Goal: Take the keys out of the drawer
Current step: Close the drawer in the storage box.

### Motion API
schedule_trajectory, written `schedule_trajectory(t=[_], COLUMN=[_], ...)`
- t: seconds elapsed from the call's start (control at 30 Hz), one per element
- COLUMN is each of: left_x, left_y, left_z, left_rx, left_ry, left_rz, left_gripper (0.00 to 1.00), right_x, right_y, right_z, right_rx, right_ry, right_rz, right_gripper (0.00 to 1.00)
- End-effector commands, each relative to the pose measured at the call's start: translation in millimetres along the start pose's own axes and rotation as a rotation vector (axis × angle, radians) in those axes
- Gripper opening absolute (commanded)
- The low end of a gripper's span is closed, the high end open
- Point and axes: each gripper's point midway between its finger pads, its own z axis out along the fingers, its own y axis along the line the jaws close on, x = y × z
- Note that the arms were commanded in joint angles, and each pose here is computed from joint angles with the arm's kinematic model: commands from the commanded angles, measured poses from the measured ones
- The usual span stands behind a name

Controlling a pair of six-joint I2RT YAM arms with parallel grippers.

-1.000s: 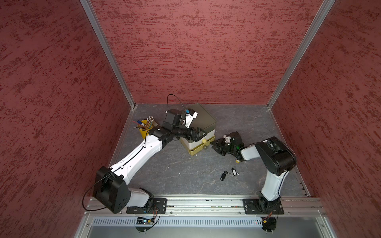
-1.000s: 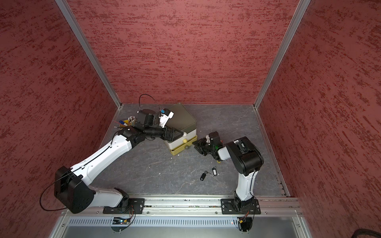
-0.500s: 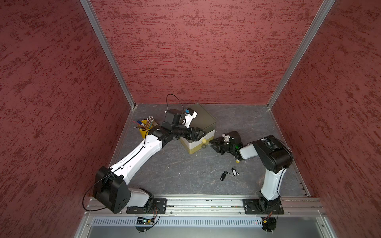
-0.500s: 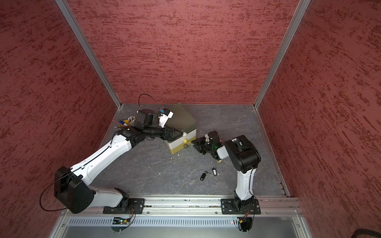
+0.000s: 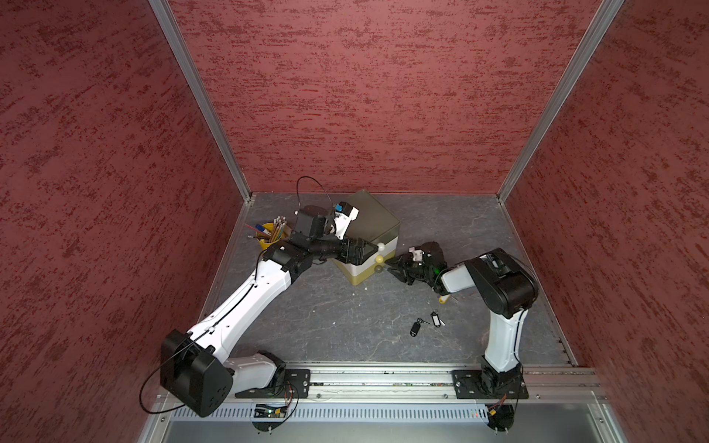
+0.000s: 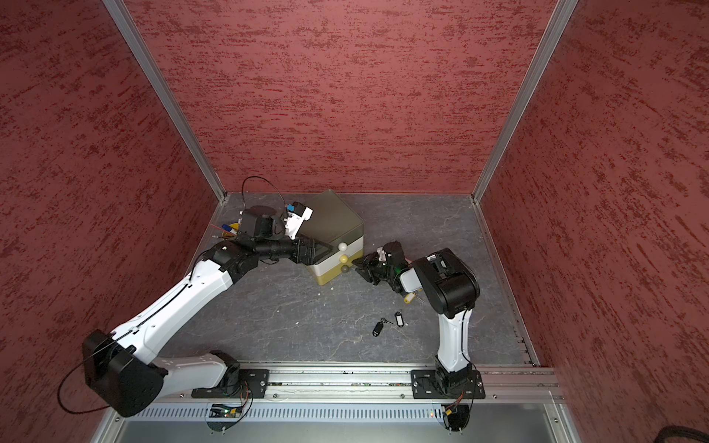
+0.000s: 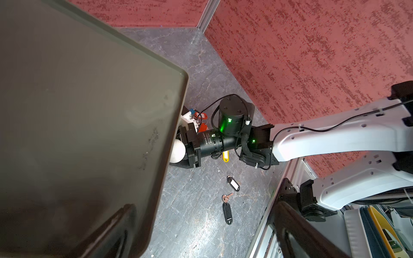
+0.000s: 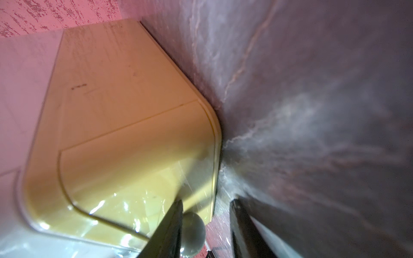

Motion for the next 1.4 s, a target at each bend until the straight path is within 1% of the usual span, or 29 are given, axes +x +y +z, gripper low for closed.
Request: schedule_trajectory(t=[0.0, 0.1, 0.43, 0.9, 1.03, 1.2, 1.37], left_x=[-5.1, -8.3, -8.0, -6.7, -4.7, -1.8, 0.8], left_y=[0.1, -2.2, -3.7, 0.7, 3.0, 5.8, 9.6], left_z=[-5.4, -9.3, -17.1, -21.6, -22.7, -23.5, -24.9], left_rx=[-0.006, -0.005, -0.015, -0.045, -0.058, -0.071, -0.093], left_ry=[-0.043, -0.065, -0.092, -0.118, -0.122, -0.119, -0.118], left_rz=[0.011, 0.020, 0.030, 0.013, 0.007, -0.012, -0.041], left_gripper=[1.00, 1.00, 1.00, 1.00, 1.00, 1.00, 1.00], right_x=[-7.6, -5.1, 1.1, 15.4, 18.7, 22.1, 25.4], right_y=[-7.2, -7.5, -5.7, -6.9, -2.9, 5.0, 8.7], right_z=[7.3, 6.0, -1.3, -18.6, -25.8, -45.1, -72.7], right_rx=[0.025, 0.025, 0.032, 0.119, 0.170, 0.290, 0.424], right_ry=[-0.064, -0.063, -0.054, -0.025, -0.016, -0.013, -0.018], right_rz=[0.014, 0.015, 0.004, -0.066, -0.130, -0.257, -0.374], right_gripper=[0.40, 0.40, 0.40, 0.41, 0.41, 0.42, 0.42])
